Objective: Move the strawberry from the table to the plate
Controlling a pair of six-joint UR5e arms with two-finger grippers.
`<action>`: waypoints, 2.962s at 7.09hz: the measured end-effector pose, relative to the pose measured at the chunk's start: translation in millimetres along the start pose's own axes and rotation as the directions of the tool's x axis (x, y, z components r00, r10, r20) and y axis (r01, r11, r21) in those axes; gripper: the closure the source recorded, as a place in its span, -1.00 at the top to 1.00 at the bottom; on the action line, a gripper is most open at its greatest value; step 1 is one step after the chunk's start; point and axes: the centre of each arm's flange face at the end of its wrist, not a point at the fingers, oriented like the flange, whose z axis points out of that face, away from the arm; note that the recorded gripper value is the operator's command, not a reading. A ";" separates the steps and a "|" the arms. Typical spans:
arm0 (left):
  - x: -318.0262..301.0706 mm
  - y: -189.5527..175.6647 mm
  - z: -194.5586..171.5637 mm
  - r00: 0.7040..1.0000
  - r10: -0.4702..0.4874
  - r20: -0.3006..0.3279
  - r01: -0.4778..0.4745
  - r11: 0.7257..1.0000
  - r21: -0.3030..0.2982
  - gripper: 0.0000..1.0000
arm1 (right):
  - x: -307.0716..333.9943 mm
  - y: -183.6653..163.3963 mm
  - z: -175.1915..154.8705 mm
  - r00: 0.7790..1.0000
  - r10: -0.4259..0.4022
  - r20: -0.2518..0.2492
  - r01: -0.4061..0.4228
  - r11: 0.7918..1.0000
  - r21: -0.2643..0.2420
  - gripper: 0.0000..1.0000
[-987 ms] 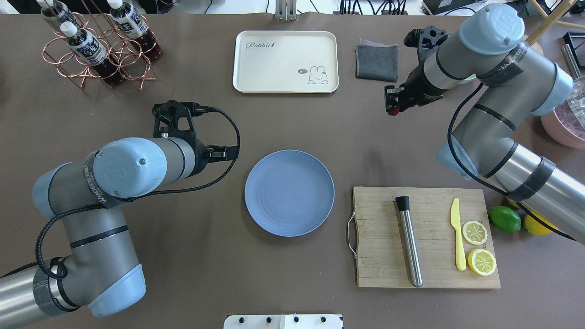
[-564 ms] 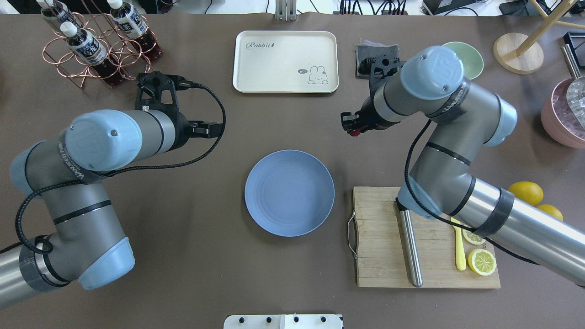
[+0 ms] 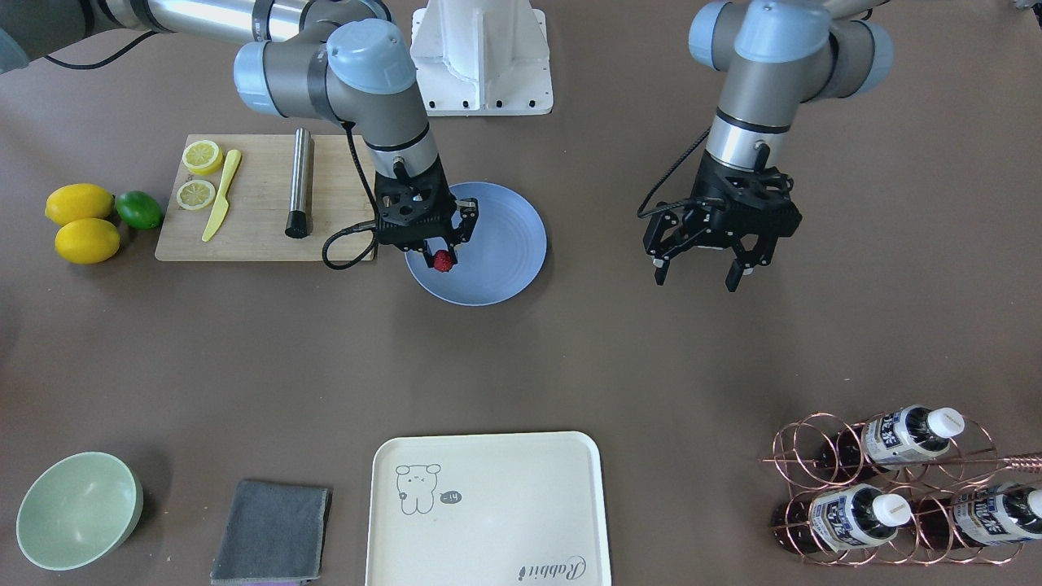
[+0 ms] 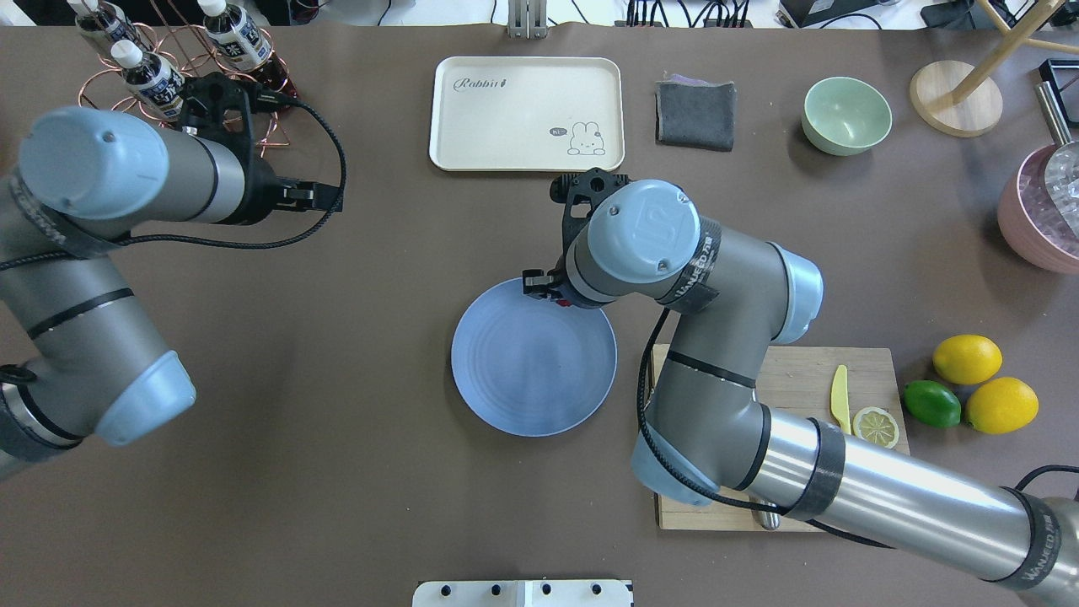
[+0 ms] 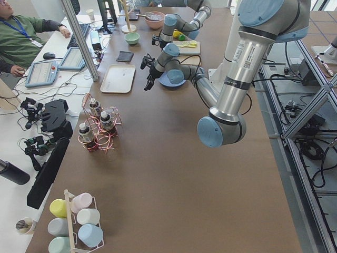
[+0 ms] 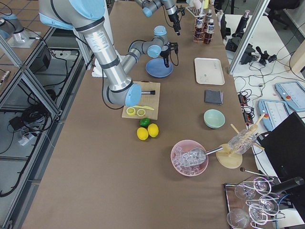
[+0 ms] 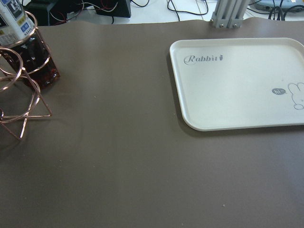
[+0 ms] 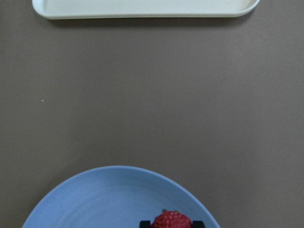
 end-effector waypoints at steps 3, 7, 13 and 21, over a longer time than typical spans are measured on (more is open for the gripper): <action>-94.7 -25.1 -15.3 0.999 0.048 -0.016 -0.050 0.988 -0.147 0.97 | -32.1 47.8 20.1 0.999 -0.026 -0.037 0.026 1.000 0.000 -1.00; -142.2 -47.2 -41.1 0.999 0.038 -0.020 -0.040 0.985 -0.170 0.97 | -32.0 69.6 48.2 0.998 -0.050 -0.045 0.049 0.999 -0.017 0.95; -211.6 -49.1 -63.5 0.999 0.040 -0.011 -0.041 0.983 -0.178 0.97 | -17.2 29.9 18.2 0.999 -0.014 -0.030 0.014 1.000 -0.014 1.00; -425.5 -40.1 -153.2 0.989 0.083 0.121 -0.048 0.963 -0.263 0.97 | 437.0 -143.1 -157.7 0.972 -0.113 -0.204 0.077 0.982 -0.175 1.00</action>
